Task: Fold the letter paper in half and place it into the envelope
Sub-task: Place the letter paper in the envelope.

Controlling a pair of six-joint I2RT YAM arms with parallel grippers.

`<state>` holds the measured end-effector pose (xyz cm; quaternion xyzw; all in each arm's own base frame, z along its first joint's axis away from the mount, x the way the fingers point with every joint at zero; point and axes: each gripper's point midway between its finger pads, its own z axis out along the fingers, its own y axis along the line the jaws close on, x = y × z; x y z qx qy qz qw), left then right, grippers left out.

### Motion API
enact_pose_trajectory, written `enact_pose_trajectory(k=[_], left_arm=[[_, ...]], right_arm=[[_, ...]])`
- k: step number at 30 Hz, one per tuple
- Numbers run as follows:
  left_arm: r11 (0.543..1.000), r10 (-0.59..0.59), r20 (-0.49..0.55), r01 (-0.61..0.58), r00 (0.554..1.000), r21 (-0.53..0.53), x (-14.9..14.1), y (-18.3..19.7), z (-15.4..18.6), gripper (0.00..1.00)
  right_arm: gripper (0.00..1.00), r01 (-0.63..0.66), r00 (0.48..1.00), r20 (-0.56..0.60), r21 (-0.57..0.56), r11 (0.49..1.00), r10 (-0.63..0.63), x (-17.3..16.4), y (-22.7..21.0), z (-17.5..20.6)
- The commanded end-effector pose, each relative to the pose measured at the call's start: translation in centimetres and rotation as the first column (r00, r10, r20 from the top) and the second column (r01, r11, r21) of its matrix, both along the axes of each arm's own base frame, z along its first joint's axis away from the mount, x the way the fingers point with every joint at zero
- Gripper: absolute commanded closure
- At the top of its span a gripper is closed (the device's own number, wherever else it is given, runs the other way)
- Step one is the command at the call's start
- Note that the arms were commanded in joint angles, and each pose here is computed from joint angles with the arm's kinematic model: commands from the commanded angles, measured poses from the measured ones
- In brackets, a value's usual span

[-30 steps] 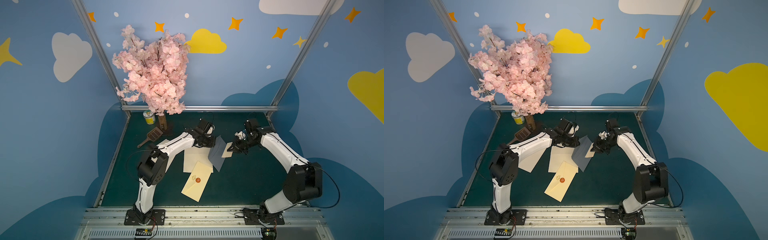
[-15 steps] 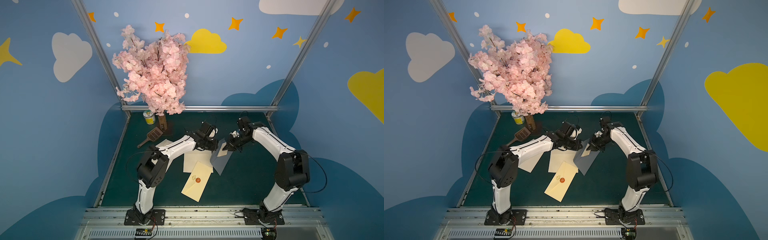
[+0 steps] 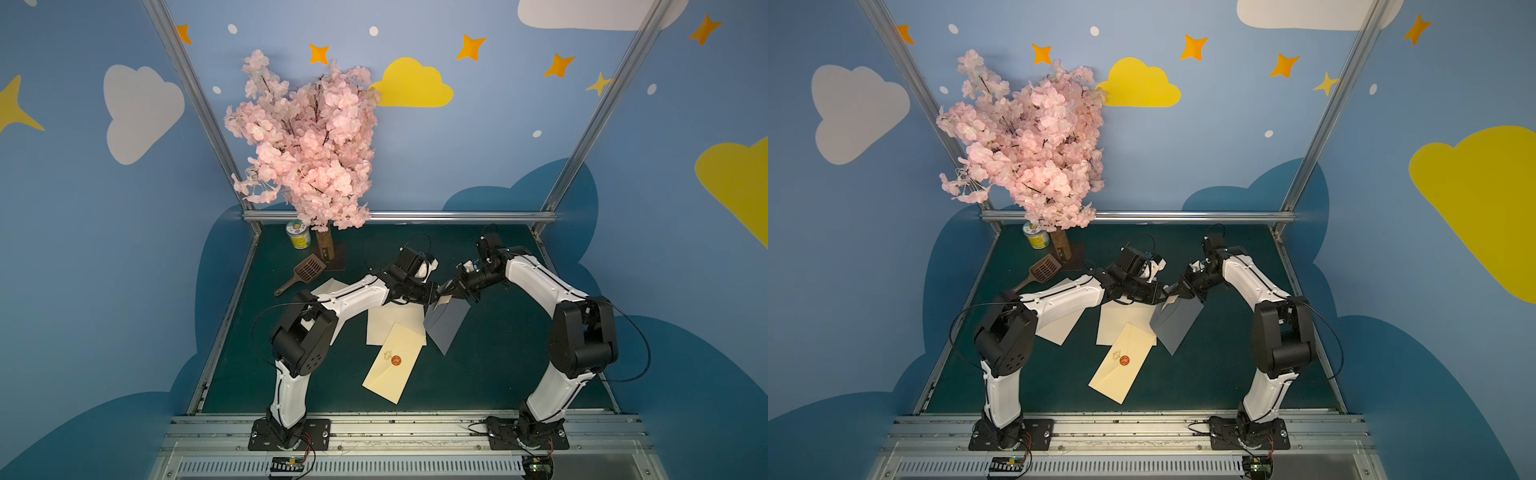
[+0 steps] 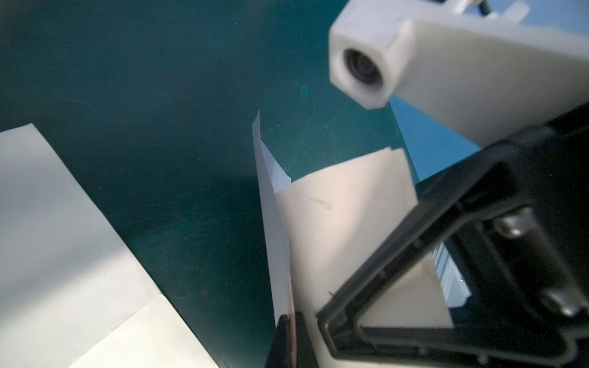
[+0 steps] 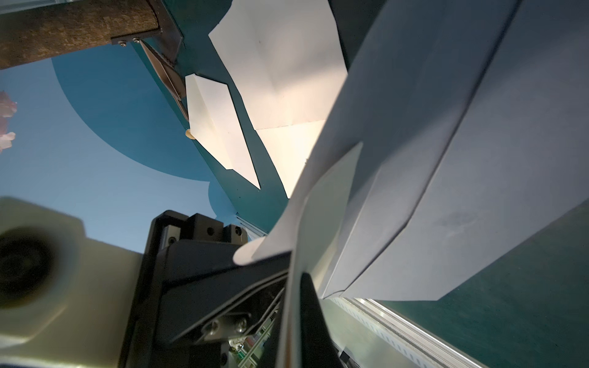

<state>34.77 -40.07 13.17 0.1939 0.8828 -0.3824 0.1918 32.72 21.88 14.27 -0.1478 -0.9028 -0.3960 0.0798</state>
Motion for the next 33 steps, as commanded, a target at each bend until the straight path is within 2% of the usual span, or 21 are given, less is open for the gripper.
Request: enact_pose_trajectory(k=[1, 20, 33], left_arm=[[0.993, -0.06, 0.041, 0.064, 0.997, -0.094, -0.8, -1.2, 3.1, 0.97], [0.987, -0.087, 0.03, 0.09, 0.996, -0.134, -1.4, -1.7, 3.9, 0.97], [0.984, -0.099, 0.029, 0.102, 0.995, -0.143, -1.7, -1.8, 4.2, 0.97]], right_arm=[[1.0, 0.0, 1.0, -0.008, 0.02, 1.0, 0.0, 0.3, 0.2, -0.7], [1.0, 0.016, 0.997, -0.073, -0.049, 0.999, -0.019, 1.5, -0.9, -3.7], [1.0, -0.019, 0.995, -0.095, -0.119, 0.993, 0.007, 2.1, -1.5, -5.1]])
